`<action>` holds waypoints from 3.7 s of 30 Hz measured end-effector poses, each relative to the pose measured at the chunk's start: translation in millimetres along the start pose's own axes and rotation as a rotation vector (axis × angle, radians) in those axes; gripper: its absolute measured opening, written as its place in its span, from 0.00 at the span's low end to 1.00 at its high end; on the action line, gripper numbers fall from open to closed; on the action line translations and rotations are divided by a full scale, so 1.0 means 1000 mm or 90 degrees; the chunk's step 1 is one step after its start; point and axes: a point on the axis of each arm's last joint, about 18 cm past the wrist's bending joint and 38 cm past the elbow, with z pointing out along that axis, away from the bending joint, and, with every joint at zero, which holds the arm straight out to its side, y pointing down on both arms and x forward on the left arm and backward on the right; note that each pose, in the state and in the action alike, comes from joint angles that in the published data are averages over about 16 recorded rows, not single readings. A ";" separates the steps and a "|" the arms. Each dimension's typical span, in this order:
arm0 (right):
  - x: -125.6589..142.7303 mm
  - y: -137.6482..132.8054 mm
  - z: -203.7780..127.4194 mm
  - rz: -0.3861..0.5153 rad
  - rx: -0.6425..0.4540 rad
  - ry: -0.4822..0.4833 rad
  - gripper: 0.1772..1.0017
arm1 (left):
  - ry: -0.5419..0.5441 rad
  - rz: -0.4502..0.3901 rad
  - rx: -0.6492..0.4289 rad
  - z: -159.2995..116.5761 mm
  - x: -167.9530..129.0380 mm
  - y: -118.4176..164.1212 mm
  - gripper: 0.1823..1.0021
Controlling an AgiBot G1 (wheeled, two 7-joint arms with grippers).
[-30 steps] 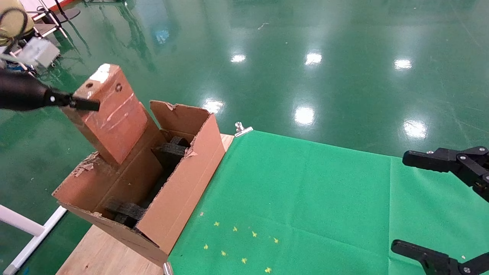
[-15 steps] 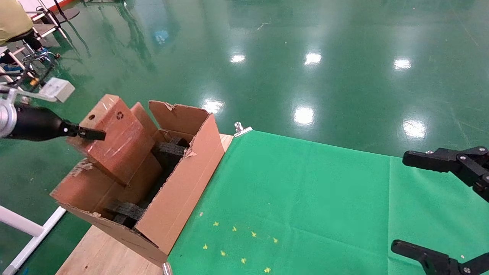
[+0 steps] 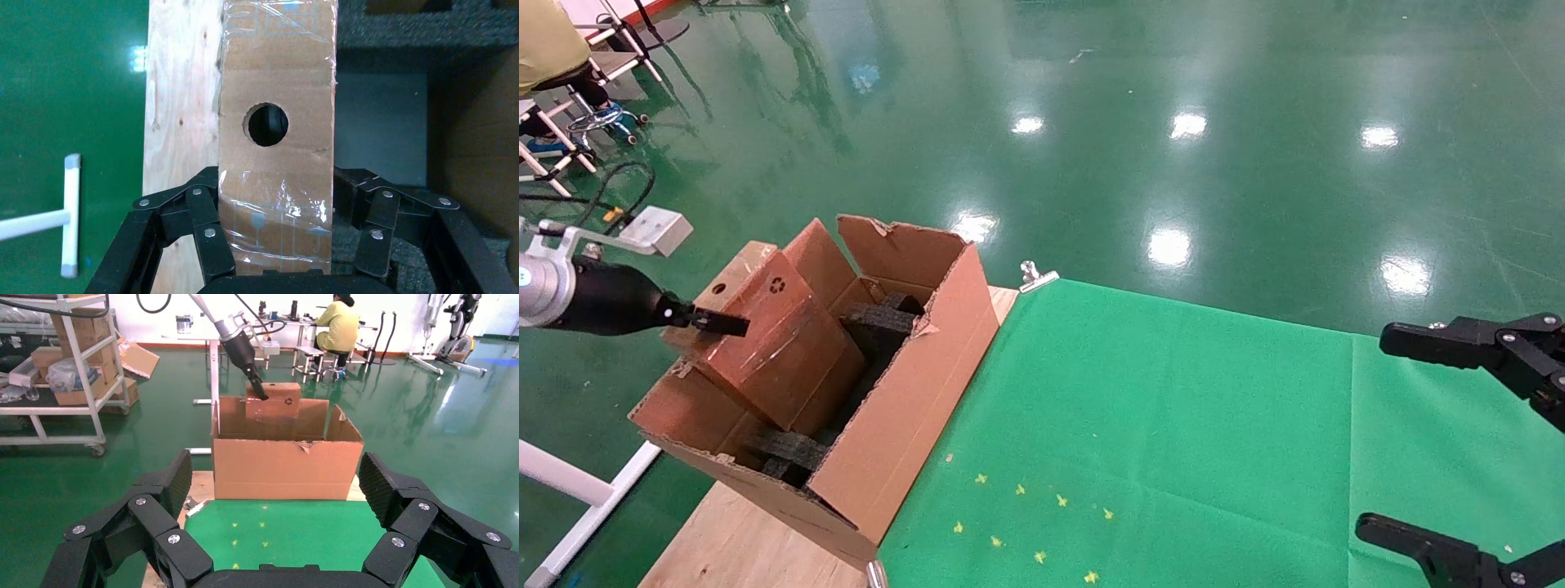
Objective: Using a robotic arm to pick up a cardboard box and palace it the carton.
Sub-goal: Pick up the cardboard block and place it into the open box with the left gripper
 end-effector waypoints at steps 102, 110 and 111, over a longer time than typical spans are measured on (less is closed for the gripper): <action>0.000 0.000 0.000 0.000 0.000 0.000 1.00 | -0.061 -0.013 -0.031 0.124 0.066 0.036 0.54; 0.000 0.000 0.000 0.000 0.000 0.000 1.00 | -0.023 -0.053 0.032 0.098 0.059 0.001 0.76; 0.000 0.000 0.000 0.000 0.000 0.000 1.00 | -0.015 -0.062 0.043 0.092 0.057 -0.005 0.79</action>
